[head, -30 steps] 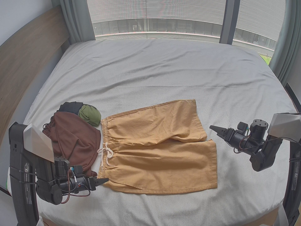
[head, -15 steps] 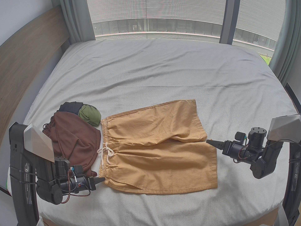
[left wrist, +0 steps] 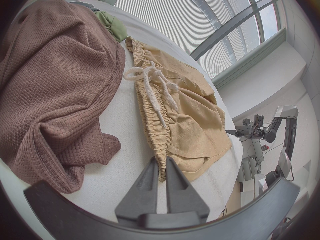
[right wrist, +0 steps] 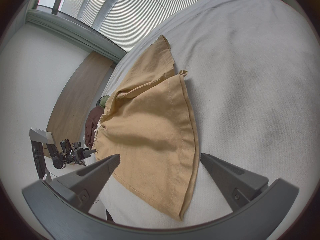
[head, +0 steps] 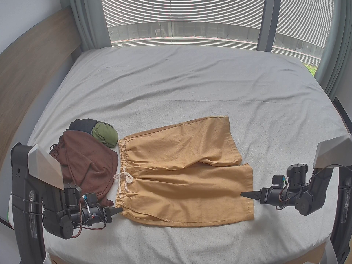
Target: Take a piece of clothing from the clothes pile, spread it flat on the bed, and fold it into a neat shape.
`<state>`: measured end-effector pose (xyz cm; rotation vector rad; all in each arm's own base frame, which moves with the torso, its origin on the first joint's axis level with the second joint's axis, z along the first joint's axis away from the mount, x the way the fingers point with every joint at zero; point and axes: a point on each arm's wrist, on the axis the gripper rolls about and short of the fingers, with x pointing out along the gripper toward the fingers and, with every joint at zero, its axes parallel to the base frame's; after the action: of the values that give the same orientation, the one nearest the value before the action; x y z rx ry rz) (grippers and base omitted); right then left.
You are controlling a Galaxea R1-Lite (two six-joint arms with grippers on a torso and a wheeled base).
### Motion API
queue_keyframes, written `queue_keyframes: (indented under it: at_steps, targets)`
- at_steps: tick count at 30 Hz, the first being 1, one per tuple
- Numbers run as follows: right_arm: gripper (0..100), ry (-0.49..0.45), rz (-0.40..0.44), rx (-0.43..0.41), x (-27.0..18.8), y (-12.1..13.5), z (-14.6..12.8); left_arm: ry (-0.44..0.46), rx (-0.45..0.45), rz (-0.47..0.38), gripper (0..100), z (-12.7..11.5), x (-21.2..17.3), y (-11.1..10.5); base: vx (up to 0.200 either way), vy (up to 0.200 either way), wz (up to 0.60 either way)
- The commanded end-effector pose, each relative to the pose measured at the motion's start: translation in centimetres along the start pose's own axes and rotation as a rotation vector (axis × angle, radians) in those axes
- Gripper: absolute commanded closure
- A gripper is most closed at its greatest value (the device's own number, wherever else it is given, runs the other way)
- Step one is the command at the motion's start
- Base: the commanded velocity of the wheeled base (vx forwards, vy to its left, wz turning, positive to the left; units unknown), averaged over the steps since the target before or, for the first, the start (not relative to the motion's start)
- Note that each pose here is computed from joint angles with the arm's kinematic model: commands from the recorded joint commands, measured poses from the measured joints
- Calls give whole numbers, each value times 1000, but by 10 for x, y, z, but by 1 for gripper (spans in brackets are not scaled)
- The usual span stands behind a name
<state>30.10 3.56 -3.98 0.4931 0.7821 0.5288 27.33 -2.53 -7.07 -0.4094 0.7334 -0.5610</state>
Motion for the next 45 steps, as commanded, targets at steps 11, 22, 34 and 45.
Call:
queue_keyframes:
  at_steps: [11,22,34,45]
  targets:
    - [0,93,-16,43,-10,6,-26,5,-3,2,100,-2,1,1,0,0,0]
    - [0,133,-20,53,-13,10,-37,6,-1,1,100,-2,1,1,0,0,0]
    - [0,145,-12,48,-14,13,-41,6,-1,1,100,-2,1,1,0,0,0]
    - [0,142,-13,46,-13,13,-40,6,-1,1,100,-2,1,1,0,0,0]
